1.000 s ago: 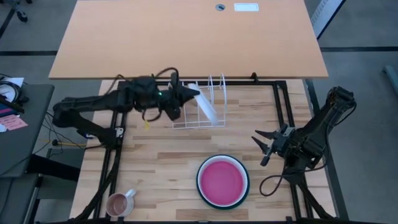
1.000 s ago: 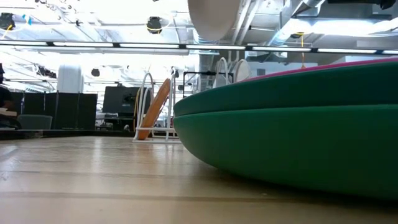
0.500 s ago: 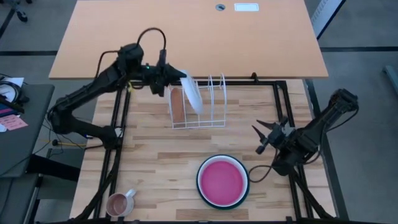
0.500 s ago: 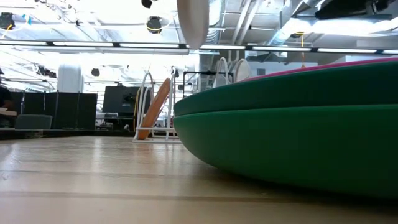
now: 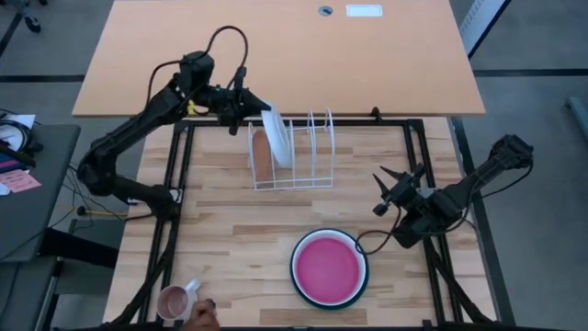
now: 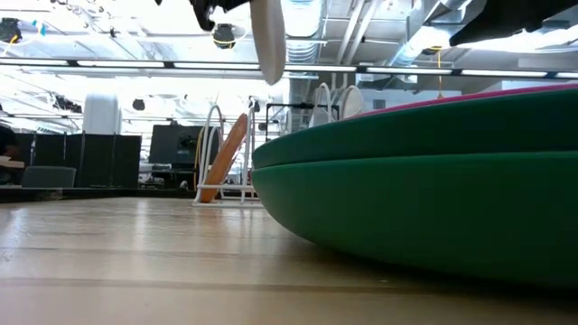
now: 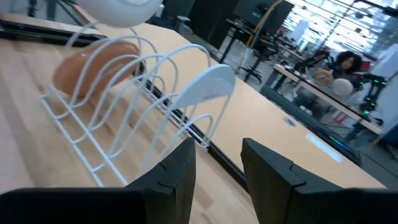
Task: Sort dishes
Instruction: Put the small white plate in the dish rack
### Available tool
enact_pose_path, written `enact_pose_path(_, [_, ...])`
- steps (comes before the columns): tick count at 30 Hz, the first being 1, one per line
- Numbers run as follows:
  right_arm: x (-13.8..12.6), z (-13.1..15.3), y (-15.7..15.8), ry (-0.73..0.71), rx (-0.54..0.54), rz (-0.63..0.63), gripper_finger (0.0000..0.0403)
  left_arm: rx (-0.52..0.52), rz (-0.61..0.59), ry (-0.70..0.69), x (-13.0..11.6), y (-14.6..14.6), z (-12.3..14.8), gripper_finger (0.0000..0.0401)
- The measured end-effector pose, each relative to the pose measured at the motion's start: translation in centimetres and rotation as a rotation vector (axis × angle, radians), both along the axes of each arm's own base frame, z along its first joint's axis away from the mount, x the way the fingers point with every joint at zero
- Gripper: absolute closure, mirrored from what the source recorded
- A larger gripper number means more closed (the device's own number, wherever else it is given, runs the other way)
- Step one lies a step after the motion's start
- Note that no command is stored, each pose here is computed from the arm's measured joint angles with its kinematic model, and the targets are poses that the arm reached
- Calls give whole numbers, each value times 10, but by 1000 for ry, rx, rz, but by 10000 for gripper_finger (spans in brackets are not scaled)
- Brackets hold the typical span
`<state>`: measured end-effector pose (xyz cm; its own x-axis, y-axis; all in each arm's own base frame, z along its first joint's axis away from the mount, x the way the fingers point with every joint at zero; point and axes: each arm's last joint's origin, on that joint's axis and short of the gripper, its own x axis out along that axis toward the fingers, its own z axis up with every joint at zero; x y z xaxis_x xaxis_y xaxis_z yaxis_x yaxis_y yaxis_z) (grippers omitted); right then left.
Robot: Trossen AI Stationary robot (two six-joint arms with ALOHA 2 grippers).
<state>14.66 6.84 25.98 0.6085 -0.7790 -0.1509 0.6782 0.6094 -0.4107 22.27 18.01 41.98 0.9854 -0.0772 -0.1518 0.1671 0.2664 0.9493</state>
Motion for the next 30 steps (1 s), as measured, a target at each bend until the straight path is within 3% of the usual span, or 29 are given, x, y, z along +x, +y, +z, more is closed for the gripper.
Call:
enact_pose_path(5, [1, 0, -3, 13, -9, -19, 266, -40, -81, 4, 7, 13, -11, 393])
enact_pose_path(30, [1, -1, -3, 27, 7, -12, 266, -133, -110, 118, 31, 58, -68, 398])
